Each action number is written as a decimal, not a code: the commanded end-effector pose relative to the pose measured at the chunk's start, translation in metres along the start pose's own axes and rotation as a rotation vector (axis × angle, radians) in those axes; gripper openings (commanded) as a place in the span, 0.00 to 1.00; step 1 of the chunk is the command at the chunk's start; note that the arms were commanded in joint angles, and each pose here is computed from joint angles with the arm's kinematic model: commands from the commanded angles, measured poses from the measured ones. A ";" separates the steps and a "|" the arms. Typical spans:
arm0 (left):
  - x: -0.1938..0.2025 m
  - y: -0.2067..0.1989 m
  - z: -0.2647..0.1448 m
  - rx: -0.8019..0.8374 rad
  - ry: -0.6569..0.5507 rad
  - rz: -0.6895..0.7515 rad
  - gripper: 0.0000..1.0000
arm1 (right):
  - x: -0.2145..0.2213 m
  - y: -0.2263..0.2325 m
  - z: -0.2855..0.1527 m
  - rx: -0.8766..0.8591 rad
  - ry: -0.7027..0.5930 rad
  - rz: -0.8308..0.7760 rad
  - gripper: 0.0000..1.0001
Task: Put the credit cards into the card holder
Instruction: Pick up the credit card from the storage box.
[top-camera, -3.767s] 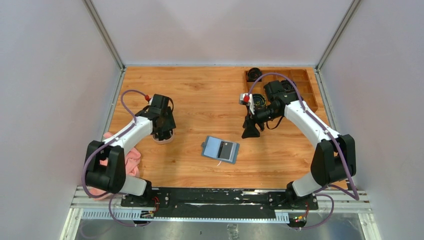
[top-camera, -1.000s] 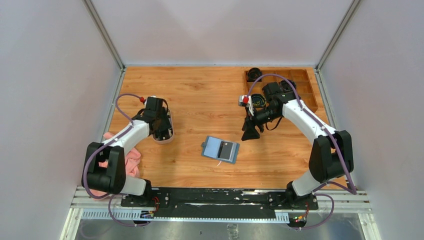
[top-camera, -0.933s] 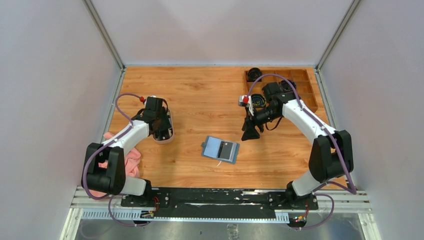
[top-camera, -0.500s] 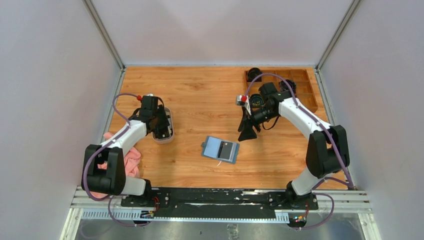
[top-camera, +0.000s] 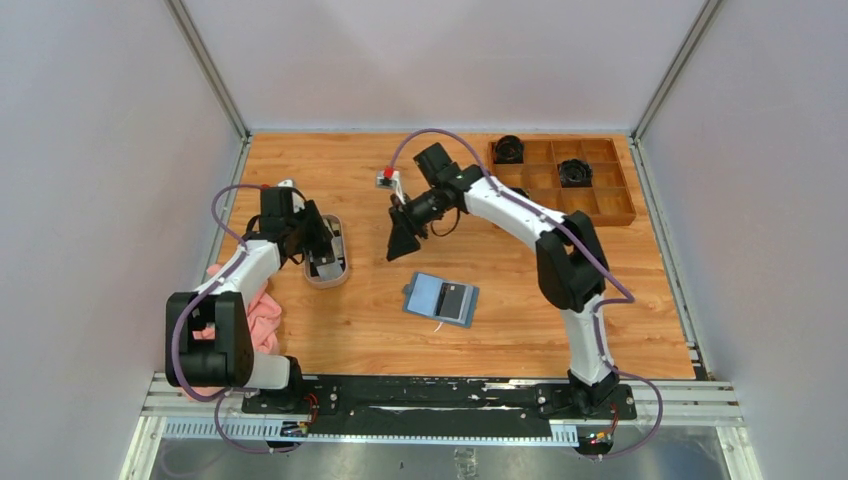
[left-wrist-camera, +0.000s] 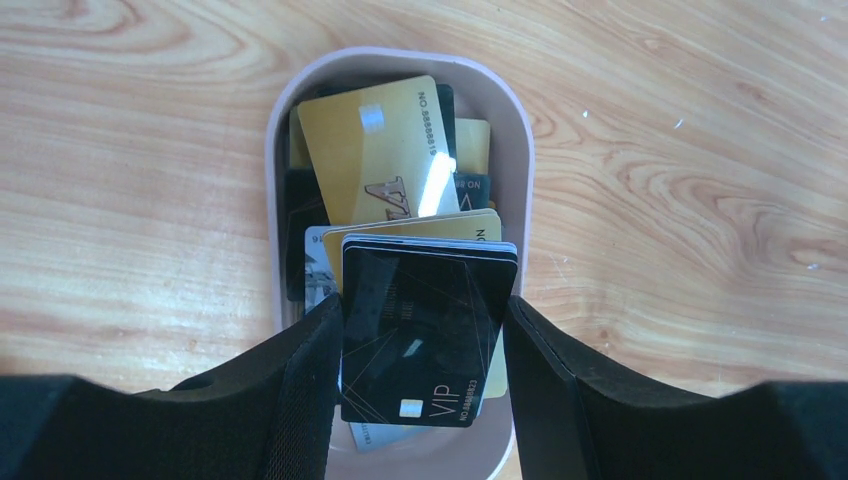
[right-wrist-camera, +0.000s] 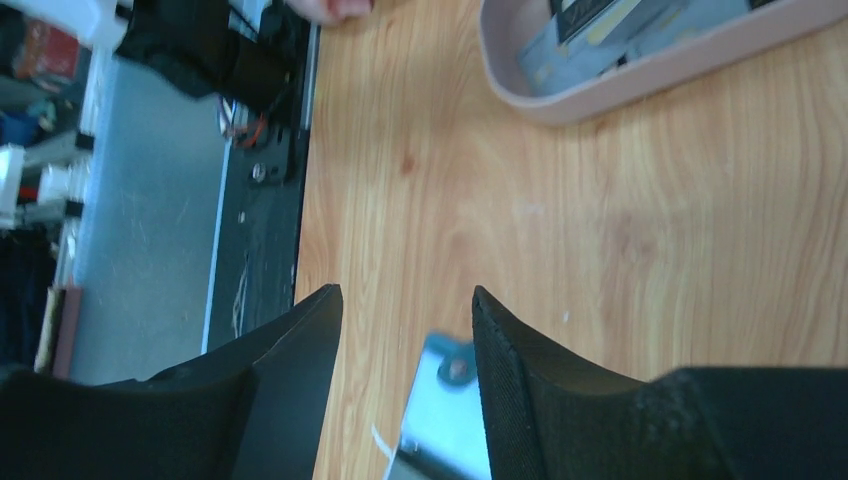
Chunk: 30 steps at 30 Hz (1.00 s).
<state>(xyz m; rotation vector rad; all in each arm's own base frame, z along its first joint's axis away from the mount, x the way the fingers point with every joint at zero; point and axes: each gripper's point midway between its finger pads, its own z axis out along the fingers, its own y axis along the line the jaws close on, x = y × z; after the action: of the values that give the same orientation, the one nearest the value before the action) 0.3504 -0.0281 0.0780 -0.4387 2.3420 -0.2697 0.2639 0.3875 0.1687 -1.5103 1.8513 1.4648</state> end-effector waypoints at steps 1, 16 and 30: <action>-0.005 -0.005 -0.005 0.122 -0.009 0.012 0.35 | -0.042 -0.025 0.036 0.034 -0.076 0.167 0.52; -0.003 -0.012 -0.004 0.249 0.039 -0.029 0.30 | -0.075 -0.078 0.100 0.060 -0.180 0.379 0.39; -0.004 -0.014 -0.008 0.298 0.035 -0.065 0.28 | -0.059 -0.093 0.126 0.118 -0.156 0.440 0.38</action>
<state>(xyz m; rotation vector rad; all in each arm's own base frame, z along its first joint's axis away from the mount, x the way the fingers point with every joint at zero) 0.3522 -0.0378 0.0890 -0.3686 2.2892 -0.6137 0.3264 0.5240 0.1222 -0.9549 2.2061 1.5865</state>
